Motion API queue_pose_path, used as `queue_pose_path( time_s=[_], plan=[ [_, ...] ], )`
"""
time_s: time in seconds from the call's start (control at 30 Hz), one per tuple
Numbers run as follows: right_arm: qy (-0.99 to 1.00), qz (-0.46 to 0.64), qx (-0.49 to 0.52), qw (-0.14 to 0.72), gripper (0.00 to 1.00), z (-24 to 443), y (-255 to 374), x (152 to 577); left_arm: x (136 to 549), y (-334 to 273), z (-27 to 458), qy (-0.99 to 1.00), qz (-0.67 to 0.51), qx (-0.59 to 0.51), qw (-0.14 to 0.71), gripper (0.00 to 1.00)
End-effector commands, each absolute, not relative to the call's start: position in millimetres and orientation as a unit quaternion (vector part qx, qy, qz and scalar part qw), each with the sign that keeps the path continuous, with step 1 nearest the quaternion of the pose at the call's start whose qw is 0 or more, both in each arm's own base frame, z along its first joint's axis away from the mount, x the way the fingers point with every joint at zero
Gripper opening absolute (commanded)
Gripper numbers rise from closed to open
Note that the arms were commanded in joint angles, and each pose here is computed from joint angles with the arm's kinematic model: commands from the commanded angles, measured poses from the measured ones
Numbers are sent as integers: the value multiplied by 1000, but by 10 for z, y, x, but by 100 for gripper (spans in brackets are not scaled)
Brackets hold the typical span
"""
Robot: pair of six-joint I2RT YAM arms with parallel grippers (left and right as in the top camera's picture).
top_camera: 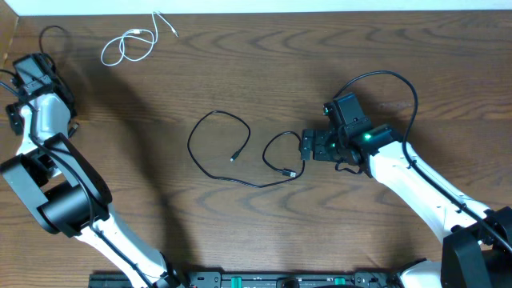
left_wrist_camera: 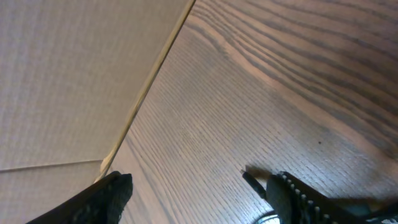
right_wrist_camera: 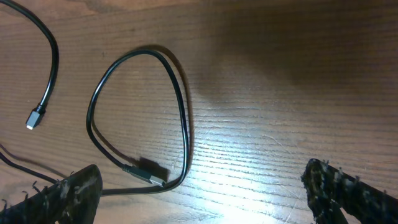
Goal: Untangle cables
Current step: 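Release and withdraw the left gripper to the left edge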
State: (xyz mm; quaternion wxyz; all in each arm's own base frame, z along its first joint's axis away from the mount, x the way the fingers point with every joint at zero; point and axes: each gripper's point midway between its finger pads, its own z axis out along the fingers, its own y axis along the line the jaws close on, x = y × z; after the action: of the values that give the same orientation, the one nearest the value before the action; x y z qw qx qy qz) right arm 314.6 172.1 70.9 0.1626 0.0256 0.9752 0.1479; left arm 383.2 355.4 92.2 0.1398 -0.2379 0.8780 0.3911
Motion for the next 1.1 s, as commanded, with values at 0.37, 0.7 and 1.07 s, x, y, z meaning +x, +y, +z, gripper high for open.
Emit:
queue_pose_path(
  time_s=[0.37,0.7,1.07],
  plan=[
    [976,147,33,159,99,685,1717,3146,3947,3407,1277,886,335,-244,207,88],
    [976,147,33,159,99,685,1717,3146,3783,3584,1910,842,351,-304,274,96],
    [975,149,33,163,99,693,1724,3161,4153,3087,1915,860,140,-326,366,97]
  ],
)
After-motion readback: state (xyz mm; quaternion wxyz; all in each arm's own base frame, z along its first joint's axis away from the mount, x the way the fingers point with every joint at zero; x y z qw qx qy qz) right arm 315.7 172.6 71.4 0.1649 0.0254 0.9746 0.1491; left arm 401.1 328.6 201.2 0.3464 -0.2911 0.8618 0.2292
